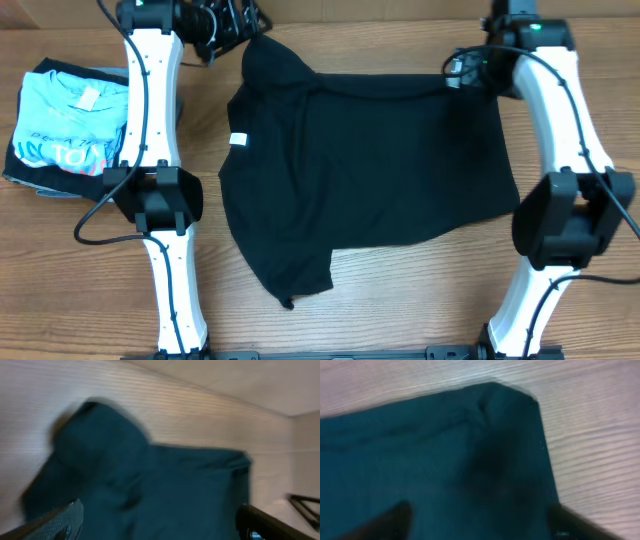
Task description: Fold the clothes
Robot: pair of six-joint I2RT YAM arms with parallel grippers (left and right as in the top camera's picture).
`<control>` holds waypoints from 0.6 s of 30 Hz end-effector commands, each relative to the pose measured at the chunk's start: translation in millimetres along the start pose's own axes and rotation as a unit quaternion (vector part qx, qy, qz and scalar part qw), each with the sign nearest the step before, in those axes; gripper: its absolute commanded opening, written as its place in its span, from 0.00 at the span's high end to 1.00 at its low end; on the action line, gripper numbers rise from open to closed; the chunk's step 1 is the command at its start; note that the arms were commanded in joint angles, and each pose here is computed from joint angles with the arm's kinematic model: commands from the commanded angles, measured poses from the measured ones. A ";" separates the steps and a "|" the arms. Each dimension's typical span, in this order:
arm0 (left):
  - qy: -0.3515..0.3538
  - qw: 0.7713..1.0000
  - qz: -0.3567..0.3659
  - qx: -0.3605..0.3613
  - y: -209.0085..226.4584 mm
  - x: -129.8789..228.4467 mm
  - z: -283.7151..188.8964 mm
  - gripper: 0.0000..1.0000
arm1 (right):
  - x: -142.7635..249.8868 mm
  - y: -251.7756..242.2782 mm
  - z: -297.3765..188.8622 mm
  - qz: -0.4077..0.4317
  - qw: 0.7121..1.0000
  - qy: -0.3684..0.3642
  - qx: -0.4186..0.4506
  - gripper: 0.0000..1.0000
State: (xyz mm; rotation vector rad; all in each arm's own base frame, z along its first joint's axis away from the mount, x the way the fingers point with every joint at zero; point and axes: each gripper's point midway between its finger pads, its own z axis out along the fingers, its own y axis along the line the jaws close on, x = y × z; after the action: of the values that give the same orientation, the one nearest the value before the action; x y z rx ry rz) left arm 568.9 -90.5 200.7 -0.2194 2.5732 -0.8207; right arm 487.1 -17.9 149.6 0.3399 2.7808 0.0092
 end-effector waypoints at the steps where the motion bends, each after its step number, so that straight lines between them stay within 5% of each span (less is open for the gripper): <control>1: -0.015 0.994 0.034 -0.102 6.4 11.9 -64.7 0.00 | 16.2 -16.2 -35.6 0.047 0.997 0.034 -0.051 0.67; 3: 0.024 0.991 0.026 -0.128 11.7 35.6 -74.4 0.00 | 36.2 -21.9 -35.1 0.065 0.992 0.079 -0.068 0.96; 4: 0.041 0.989 0.023 -0.142 14.3 45.8 -77.1 0.01 | 45.1 -27.1 -35.1 0.074 0.990 0.099 -0.067 0.96; 5: 0.061 0.986 0.024 -0.151 16.4 56.1 -78.3 0.15 | 50.3 -30.5 -35.1 0.078 0.989 0.110 -0.064 0.96; 6: 0.083 0.984 0.031 -0.154 16.0 66.9 -78.7 0.48 | 58.2 -36.3 -34.7 0.086 0.986 0.126 -0.060 0.96; 7: 0.092 0.983 0.042 -0.153 14.6 70.2 -75.1 0.96 | 65.1 -40.9 -33.4 0.092 0.984 0.140 -0.056 0.96; 18: 0.247 0.947 0.022 -0.203 34.8 150.0 -16.3 0.96 | 145.9 -65.3 33.1 0.120 0.959 0.254 -0.036 0.96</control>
State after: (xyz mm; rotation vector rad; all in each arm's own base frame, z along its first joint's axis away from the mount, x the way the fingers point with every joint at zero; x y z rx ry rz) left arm 442.1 -93.8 155.3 -0.1304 3.1158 -0.4181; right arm 362.7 -51.7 79.2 0.7467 3.1843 0.2822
